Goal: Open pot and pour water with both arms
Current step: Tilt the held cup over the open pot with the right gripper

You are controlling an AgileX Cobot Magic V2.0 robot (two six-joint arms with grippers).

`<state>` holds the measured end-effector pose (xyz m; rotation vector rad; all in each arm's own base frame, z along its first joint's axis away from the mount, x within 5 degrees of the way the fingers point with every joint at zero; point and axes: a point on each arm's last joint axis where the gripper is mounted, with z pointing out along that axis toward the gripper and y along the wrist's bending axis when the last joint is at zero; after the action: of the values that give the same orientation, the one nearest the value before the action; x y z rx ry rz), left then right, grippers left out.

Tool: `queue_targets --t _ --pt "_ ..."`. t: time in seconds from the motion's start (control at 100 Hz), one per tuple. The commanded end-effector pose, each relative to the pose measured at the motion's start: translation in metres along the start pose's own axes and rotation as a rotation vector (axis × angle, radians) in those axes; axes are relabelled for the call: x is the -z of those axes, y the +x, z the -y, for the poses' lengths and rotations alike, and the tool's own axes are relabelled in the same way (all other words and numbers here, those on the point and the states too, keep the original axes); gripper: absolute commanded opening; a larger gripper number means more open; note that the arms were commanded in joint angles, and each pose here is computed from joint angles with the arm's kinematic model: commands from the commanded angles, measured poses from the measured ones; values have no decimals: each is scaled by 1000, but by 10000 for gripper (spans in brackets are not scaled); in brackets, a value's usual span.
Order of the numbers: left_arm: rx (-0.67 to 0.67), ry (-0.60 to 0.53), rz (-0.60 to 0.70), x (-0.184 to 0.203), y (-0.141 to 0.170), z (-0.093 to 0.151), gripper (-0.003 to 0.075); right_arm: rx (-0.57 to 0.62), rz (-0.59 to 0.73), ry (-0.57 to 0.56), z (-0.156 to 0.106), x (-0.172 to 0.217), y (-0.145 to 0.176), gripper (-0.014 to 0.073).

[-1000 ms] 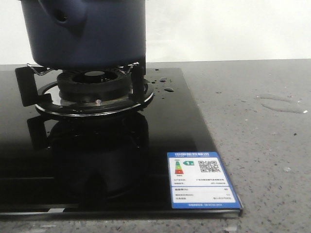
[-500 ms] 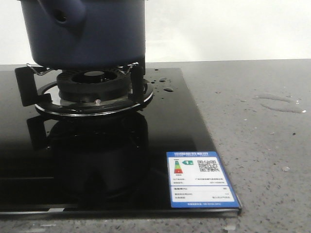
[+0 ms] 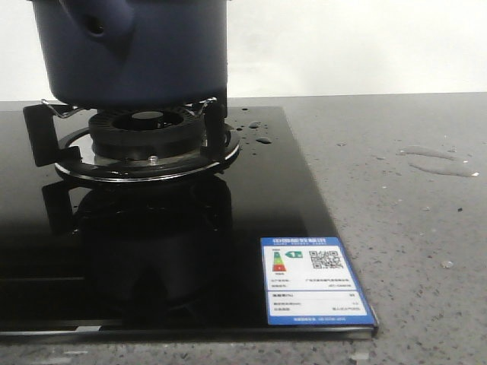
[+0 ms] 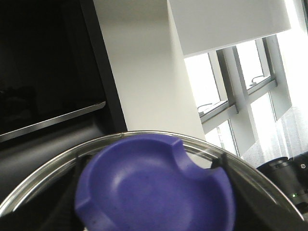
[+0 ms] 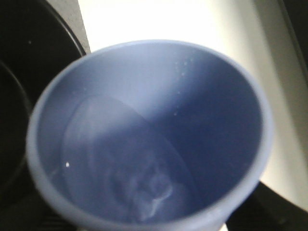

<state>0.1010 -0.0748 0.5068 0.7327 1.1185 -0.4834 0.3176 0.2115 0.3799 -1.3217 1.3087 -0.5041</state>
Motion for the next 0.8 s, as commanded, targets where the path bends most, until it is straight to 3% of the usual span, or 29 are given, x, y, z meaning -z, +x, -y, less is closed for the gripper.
queue_targets --t 0.0,0.11,0.3,0.62,0.79 --pt "50 -35 82 3 -15 -2 261 108 113 116 26 17 -17 185" --pt "54 -35 77 3 -13 -2 261 191 118 137 28 17 -18 185" --pt "51 -36 74 3 -13 -2 261 432 105 190 31 18 -19 185" --pt "51 -36 74 3 -13 -2 261 636 84 234 34 18 -20 185" --pt "51 -36 74 3 -13 -2 261 928 59 295 37 20 -22 185"
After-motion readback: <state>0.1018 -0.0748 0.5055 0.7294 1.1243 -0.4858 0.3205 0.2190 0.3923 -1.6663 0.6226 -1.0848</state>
